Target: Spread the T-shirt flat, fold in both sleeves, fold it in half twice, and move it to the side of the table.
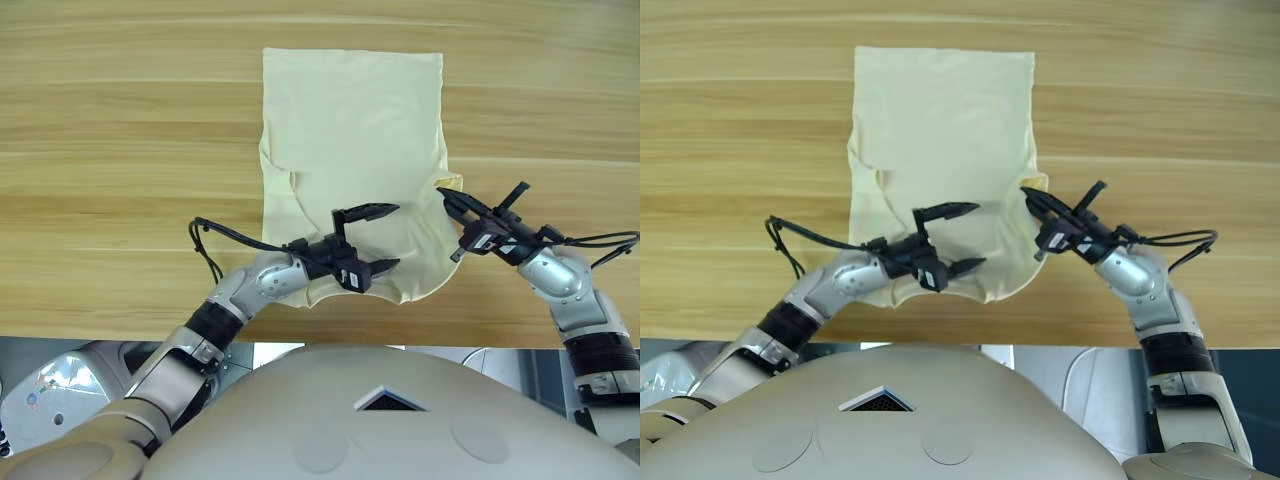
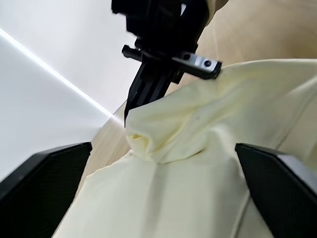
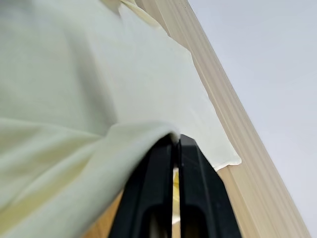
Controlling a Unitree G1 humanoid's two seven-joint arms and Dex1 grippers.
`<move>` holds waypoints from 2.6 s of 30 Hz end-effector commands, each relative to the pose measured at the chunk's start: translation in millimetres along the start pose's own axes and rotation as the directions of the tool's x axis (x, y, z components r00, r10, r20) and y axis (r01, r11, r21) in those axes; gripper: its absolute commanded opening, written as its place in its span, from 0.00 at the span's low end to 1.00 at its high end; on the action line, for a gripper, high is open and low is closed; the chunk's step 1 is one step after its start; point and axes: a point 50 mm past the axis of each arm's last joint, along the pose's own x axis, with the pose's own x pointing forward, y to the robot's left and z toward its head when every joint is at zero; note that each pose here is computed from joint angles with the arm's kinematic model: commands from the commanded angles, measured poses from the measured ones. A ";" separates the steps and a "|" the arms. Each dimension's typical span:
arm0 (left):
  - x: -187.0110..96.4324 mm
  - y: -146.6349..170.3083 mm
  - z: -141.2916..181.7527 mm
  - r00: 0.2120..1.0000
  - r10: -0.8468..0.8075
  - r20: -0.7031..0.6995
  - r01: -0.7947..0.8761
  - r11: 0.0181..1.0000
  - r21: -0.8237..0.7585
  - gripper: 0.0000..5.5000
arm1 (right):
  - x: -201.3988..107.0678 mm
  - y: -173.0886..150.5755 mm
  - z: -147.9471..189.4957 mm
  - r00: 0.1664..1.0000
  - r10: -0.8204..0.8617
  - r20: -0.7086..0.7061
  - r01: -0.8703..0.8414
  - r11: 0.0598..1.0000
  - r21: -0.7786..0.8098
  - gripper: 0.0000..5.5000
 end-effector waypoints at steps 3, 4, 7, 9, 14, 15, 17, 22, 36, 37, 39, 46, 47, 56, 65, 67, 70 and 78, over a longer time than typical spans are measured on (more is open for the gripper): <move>-1.2 -18.1 3.3 0.992 -0.125 0.000 0.125 0.992 -0.007 0.98 | 1.3 -1.1 0.0 1.000 -0.005 -0.001 0.005 1.000 -0.007 0.00; -2.5 -19.8 4.4 0.990 -0.139 0.004 0.139 0.990 -0.005 0.98 | 1.3 -1.6 -0.2 1.000 -0.006 -0.003 0.006 1.000 -0.008 0.00; -9.5 -25.9 7.8 0.982 -0.186 0.012 0.186 0.983 -0.002 0.98 | 1.6 -2.5 -1.9 1.000 -0.011 -0.011 0.011 1.000 -0.009 0.00; -13.4 -25.2 6.5 0.983 -0.185 -0.004 0.185 0.983 0.001 0.98 | 2.3 -2.7 -2.3 1.000 -0.012 -0.011 0.012 1.000 -0.009 0.00; -10.4 -8.6 5.6 0.998 -0.068 -0.005 0.068 0.998 0.014 0.98 | 1.9 -0.5 4.4 0.999 0.005 0.037 -0.006 1.000 0.015 0.00; -9.1 -4.6 6.0 0.999 -0.036 -0.002 0.036 0.999 0.015 0.98 | 1.3 1.5 7.7 0.998 0.020 0.057 -0.021 0.999 0.026 0.00; -7.5 1.4 6.5 1.000 0.014 0.000 -0.014 1.000 0.016 0.98 | -1.0 5.2 12.8 0.995 0.051 0.086 -0.055 0.998 0.042 0.00; -6.6 7.9 0.8 0.997 0.069 -0.026 -0.069 0.997 0.019 0.98 | -12.2 11.9 20.3 0.987 0.110 0.116 -0.120 0.989 0.085 0.00; -29.6 71.2 33.8 0.926 0.340 0.164 -0.343 0.939 -0.009 0.98 | -7.4 27.7 25.2 0.971 0.193 0.143 -0.213 0.967 0.138 0.00; -31.7 74.2 33.3 0.921 0.356 0.160 -0.358 0.933 -0.018 0.98 | -4.2 29.1 26.7 0.968 0.196 0.155 -0.218 0.966 0.141 0.00; -32.0 70.1 31.9 0.930 0.336 0.147 -0.336 0.941 -0.025 0.98 | 1.0 33.7 32.4 0.957 0.217 0.190 -0.246 0.958 0.146 0.00; -41.9 77.0 16.7 0.909 0.412 0.065 -0.411 0.911 -0.028 0.98 | 6.7 40.5 37.0 0.939 0.263 0.224 -0.300 0.941 0.154 0.00; -43.8 79.9 14.8 0.900 0.432 0.053 -0.431 0.902 -0.026 0.98 | 6.8 40.4 36.4 0.939 0.264 0.221 -0.301 0.941 0.154 0.00; -63.3 91.1 0.5 0.847 0.530 -0.037 -0.531 0.848 -0.006 0.98 | 9.8 27.9 28.3 0.961 0.215 0.175 -0.236 0.966 0.110 0.23; -69.7 87.2 -24.8 0.865 0.466 -0.184 -0.461 0.885 0.071 0.98 | 2.3 24.0 35.5 0.953 0.227 0.200 -0.251 0.963 0.103 0.48; -71.0 84.0 -47.7 0.863 0.395 -0.316 -0.352 0.918 0.184 0.98 | 1.7 14.1 35.0 0.962 0.184 0.200 -0.211 0.970 0.119 0.49; -60.3 77.3 -70.8 0.866 0.302 -0.399 -0.226 0.948 0.226 0.98 | 11.6 -19.7 23.7 0.987 0.017 0.157 -0.033 0.994 0.103 0.49; -17.6 67.4 -102.2 0.880 0.139 -0.454 -0.043 0.976 0.214 0.98 | 78.5 -55.2 -22.8 0.983 -0.163 -0.087 0.169 0.984 0.059 0.49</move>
